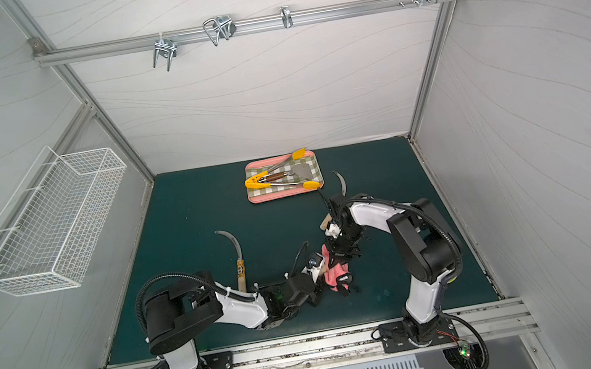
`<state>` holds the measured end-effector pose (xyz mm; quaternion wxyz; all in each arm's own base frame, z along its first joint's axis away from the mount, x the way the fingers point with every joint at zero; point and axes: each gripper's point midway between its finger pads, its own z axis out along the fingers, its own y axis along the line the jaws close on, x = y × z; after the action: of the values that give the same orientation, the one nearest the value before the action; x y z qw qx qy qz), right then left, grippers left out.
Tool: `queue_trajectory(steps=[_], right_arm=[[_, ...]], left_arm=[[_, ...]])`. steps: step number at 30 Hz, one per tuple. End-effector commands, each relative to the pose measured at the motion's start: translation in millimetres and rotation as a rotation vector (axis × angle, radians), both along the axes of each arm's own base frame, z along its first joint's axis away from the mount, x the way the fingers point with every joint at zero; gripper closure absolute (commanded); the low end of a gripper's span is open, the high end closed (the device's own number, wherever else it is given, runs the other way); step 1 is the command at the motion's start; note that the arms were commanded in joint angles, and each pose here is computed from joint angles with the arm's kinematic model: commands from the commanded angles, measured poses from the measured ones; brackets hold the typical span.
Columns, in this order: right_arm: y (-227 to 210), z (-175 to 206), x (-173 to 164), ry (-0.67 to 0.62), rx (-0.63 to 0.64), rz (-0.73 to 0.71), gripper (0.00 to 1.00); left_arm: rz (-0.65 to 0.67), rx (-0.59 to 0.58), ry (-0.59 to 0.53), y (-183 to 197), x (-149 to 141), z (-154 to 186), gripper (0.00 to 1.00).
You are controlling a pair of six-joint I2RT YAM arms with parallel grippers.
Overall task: Wipe small sickles with rags
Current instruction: Wipe the small sickle.
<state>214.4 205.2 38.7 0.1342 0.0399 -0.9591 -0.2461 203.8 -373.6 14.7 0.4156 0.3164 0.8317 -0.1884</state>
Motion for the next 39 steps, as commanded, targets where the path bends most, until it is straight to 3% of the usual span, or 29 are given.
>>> queue_trajectory(steps=[1,6,11,14,18,27,39], right_arm=[[-23,-10,72,-0.205,-0.069,-0.082,0.89],[-39,6,96,-0.254,-0.075,-0.143,0.89],[-43,30,89,-0.297,-0.046,-0.144,0.89],[-51,47,79,-0.332,-0.036,-0.158,0.88],[-65,72,68,-0.393,-0.027,-0.19,0.87],[-98,112,66,-0.494,-0.018,-0.262,0.86],[-111,125,62,-0.526,0.032,-0.298,0.84]], left_arm=[[-0.059,0.053,0.063,2,-17,-22,1.0],[-0.06,0.054,0.063,2,-18,-21,1.0],[-0.064,0.072,0.072,2,-19,-18,0.99],[-0.087,0.091,0.088,0,-22,-11,0.7],[-0.116,0.117,0.126,1,-29,-7,0.54],[-0.142,0.131,0.087,-13,-20,25,0.49],[-0.123,0.136,0.097,-39,35,43,0.49]])
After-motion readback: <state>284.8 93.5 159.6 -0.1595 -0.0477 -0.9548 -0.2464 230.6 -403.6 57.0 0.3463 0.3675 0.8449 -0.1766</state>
